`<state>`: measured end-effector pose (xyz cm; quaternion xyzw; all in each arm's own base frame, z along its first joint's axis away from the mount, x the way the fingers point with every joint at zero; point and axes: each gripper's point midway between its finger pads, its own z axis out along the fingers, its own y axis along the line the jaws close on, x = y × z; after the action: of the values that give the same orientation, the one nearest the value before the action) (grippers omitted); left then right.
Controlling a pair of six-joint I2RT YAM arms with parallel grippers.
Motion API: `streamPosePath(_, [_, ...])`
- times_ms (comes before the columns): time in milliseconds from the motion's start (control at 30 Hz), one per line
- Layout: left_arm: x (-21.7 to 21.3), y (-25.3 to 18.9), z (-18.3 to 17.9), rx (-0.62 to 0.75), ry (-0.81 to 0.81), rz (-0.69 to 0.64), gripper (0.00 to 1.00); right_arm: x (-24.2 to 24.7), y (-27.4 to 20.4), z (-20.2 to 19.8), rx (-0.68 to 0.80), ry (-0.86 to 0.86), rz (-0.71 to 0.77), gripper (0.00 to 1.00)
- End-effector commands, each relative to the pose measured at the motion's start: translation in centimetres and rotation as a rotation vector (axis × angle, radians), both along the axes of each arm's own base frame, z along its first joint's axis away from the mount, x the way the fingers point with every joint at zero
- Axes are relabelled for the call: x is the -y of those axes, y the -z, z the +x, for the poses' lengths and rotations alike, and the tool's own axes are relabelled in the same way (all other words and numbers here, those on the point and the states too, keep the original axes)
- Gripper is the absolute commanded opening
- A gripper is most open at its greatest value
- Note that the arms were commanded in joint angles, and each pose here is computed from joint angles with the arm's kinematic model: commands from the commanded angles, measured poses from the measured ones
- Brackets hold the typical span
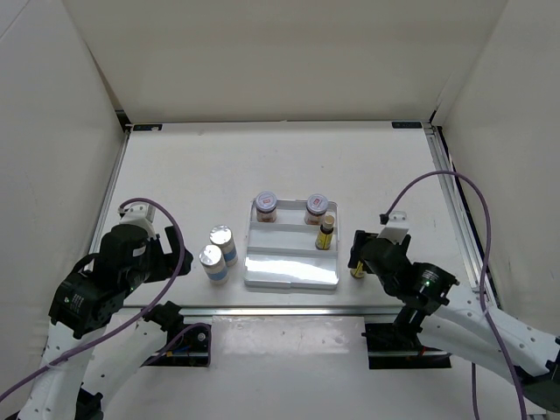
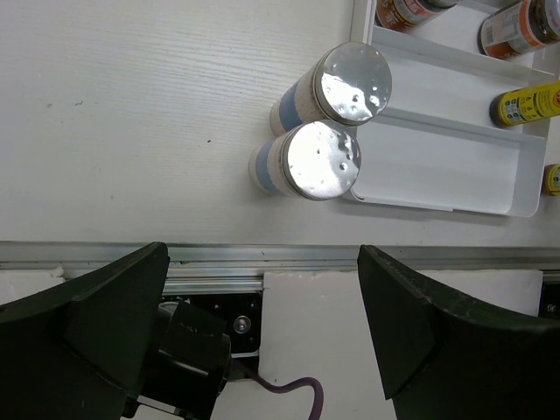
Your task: Organize the condiment bottles
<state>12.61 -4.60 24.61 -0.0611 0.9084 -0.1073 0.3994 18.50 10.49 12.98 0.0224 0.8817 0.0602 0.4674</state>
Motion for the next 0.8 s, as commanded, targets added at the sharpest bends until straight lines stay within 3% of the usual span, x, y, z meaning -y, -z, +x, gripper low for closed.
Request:
streamPosePath(0, [0.0, -0.1, 0.3, 0.017, -0.007, -0.007, 1.00, -0.1, -0.3, 1.1, 0.068, 0.047, -0.018, 0.88])
streamPosePath(533, [-0.1, -0.1, 0.0, 0.026, -0.007, -0.012, 1.00, 0.8, 0.7, 0.4, 0.049, 0.166, -0.088, 0.64])
streamPosePath(767, [-0.2, -0.3, -0.2, 0.043, -0.007, -0.020, 1.00, 1.4, -0.9, 0.1, 0.073, 0.186, -0.117, 0.30])
